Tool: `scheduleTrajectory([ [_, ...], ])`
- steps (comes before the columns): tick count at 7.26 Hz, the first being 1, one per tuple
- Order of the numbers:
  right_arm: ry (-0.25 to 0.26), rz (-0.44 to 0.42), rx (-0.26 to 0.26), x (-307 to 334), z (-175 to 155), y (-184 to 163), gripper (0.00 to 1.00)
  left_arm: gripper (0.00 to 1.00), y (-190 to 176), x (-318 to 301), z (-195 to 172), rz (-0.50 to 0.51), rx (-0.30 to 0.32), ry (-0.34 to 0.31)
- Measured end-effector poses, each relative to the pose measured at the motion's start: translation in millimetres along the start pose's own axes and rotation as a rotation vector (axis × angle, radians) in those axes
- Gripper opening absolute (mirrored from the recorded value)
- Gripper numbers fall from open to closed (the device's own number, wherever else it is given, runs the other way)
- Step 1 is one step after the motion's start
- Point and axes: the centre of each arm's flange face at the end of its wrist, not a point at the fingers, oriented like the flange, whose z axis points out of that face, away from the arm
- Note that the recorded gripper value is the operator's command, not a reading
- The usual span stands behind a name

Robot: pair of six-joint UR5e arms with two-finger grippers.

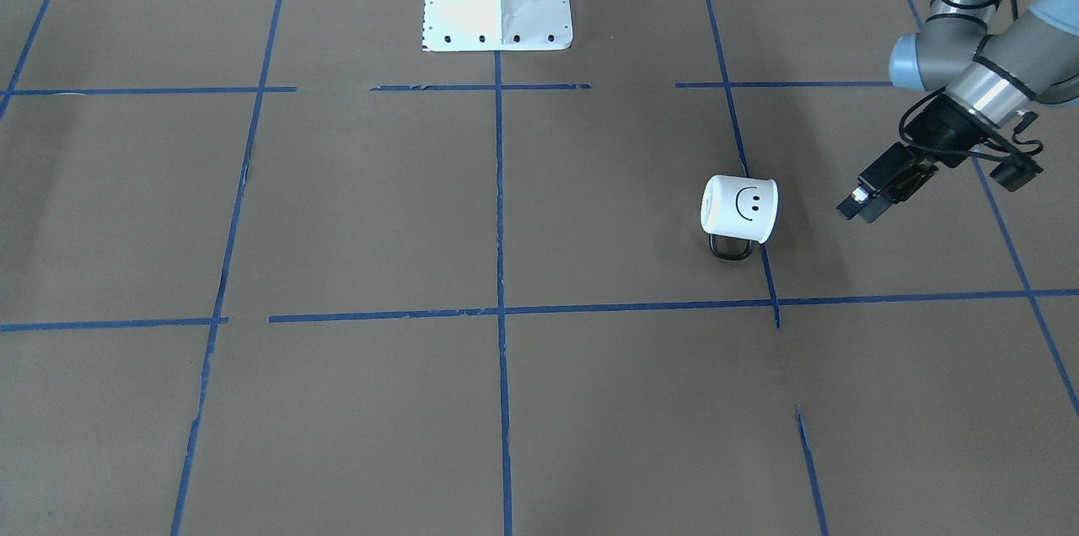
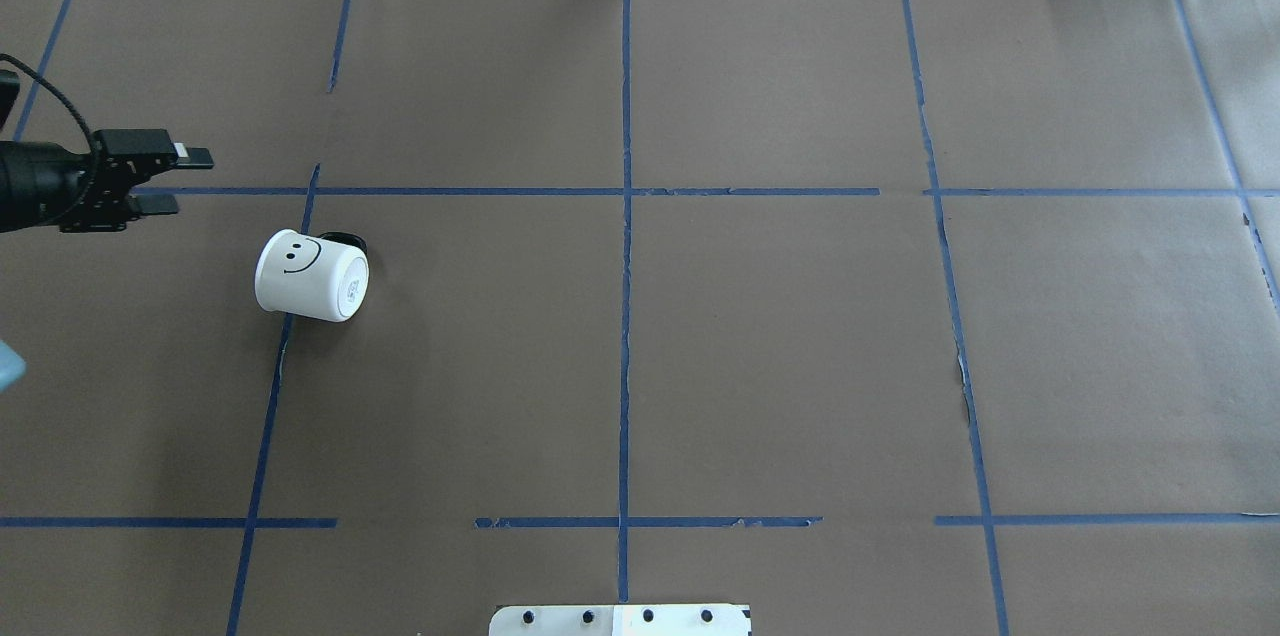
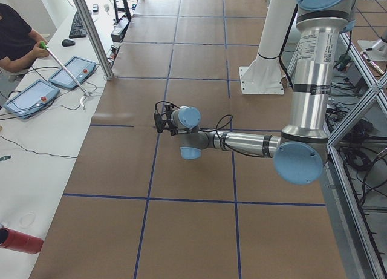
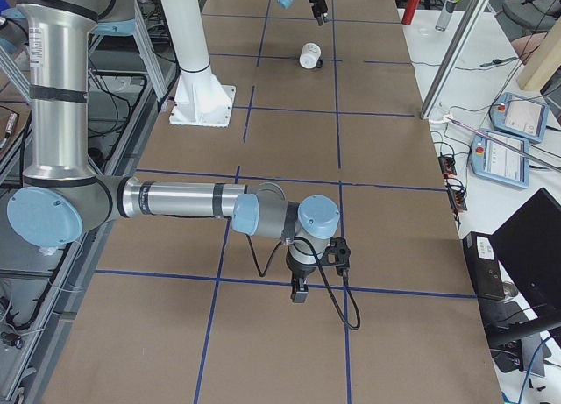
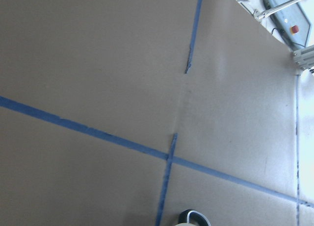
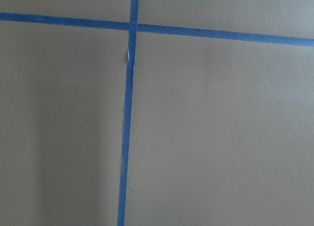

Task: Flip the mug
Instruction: 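Move the left gripper toward the open end of the sideways white mug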

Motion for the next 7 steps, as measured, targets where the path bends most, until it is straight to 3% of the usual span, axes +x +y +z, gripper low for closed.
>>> scheduleTrajectory([
  [2, 0.000, 0.000, 0.000, 0, 0, 0, 1.00, 1.00, 15, -9, 20, -0.023, 0.031, 0.097],
  [5, 0.000, 0.000, 0.000, 0, 0, 0, 1.00, 1.00, 29, -44, 4, -0.029, -0.084, 0.246],
  [7, 0.000, 0.000, 0.000, 0, 0, 0, 1.00, 0.99, 35, -53, 0, -0.022, -0.147, 0.286],
])
